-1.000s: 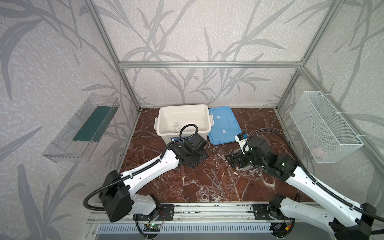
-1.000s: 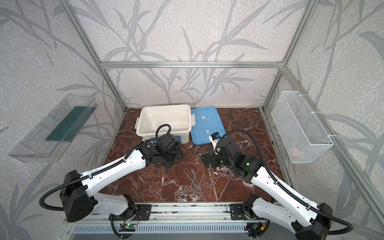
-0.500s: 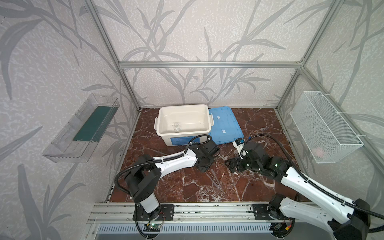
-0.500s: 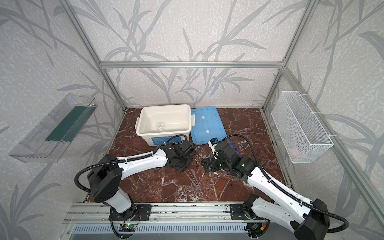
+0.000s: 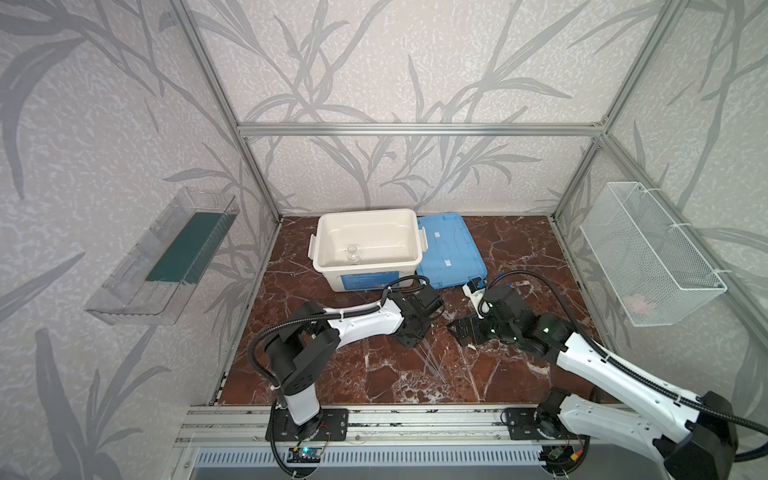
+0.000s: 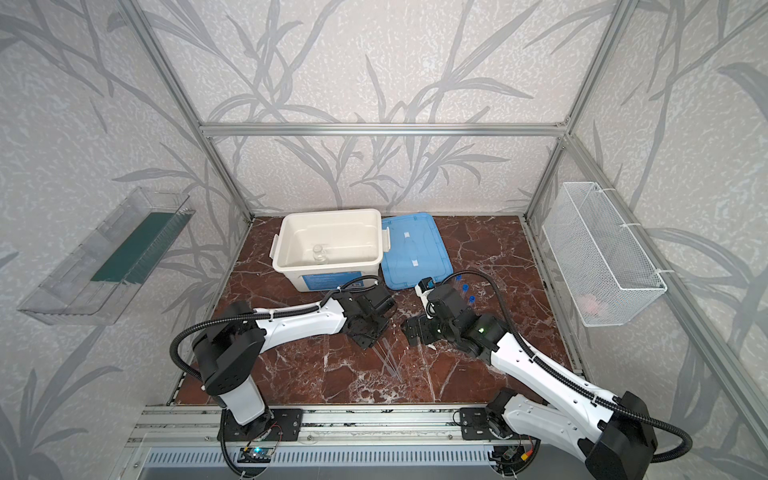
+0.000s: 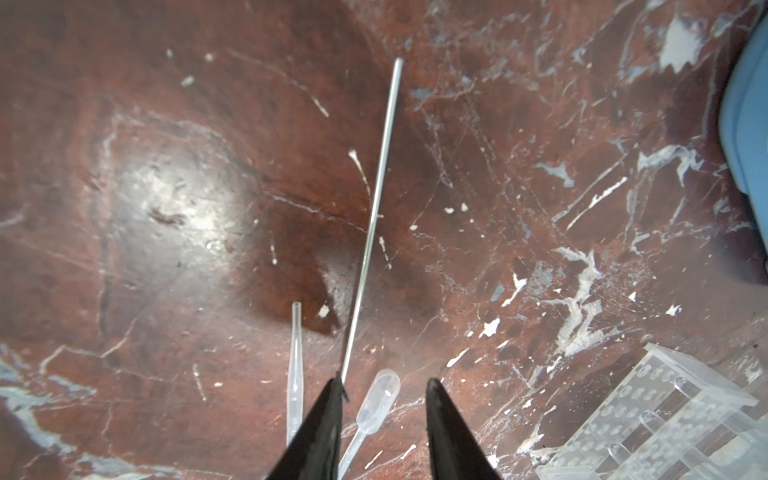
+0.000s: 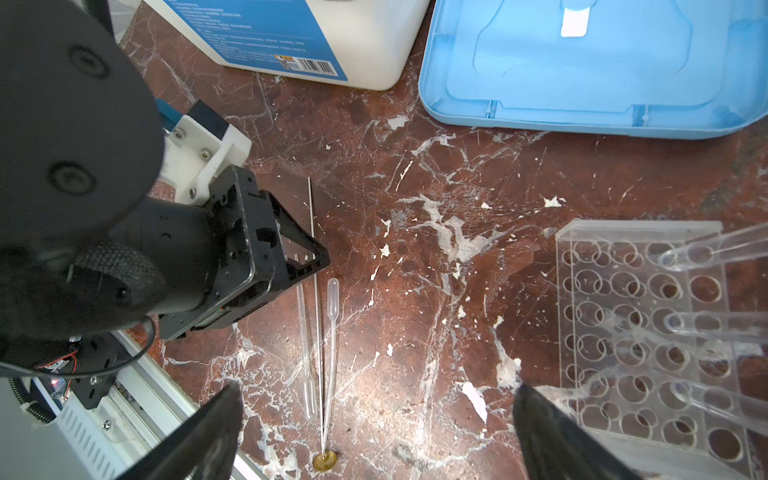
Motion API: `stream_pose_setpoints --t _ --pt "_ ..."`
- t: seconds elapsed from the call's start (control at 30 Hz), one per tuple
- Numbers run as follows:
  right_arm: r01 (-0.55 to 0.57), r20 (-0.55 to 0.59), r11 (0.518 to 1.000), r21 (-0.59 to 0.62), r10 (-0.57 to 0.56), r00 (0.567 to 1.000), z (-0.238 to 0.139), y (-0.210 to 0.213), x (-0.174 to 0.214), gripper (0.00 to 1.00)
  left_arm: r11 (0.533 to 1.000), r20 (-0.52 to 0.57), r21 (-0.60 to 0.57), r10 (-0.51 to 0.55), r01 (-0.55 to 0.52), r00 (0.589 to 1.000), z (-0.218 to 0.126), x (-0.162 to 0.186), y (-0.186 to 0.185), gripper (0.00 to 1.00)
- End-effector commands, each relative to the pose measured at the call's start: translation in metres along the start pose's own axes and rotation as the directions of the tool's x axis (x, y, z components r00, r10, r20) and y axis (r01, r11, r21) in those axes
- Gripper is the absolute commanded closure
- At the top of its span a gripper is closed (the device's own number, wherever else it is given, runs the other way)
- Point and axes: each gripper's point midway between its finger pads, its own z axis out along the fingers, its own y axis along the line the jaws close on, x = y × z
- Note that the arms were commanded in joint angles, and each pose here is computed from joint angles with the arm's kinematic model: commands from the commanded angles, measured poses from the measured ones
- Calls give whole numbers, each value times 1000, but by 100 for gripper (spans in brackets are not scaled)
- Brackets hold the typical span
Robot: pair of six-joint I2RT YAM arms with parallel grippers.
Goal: Organize the chemistry lab equipment
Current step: 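Lower the left gripper around the thin glass rod and close it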
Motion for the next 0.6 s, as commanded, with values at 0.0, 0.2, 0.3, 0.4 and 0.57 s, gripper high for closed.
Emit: stream_pose_setpoints --t 0.0,0.2,0.3,0.4,0.57 --pt "3 9 1000 -1 -3 1000 3 -1 -3 1 998 -3 -41 -53 53 999 11 2 14 67" --pt "1 1 1000 5 -1 1000 5 -3 0 1 997 13 -58 -43 44 999 13 -1 17 68" --pt "-3 2 1000 8 3 1000 6 -4 1 1 997 16 -64 -39 40 999 14 -1 18 68" --pt "-4 -1 1000 6 4 1000 6 -4 1 1 996 -2 -79 -46 46 999 20 2 21 72" --pt "-4 1 1000 14 4 1000 5 -5 1 1 994 -3 -104 -45 44 999 25 3 25 73"
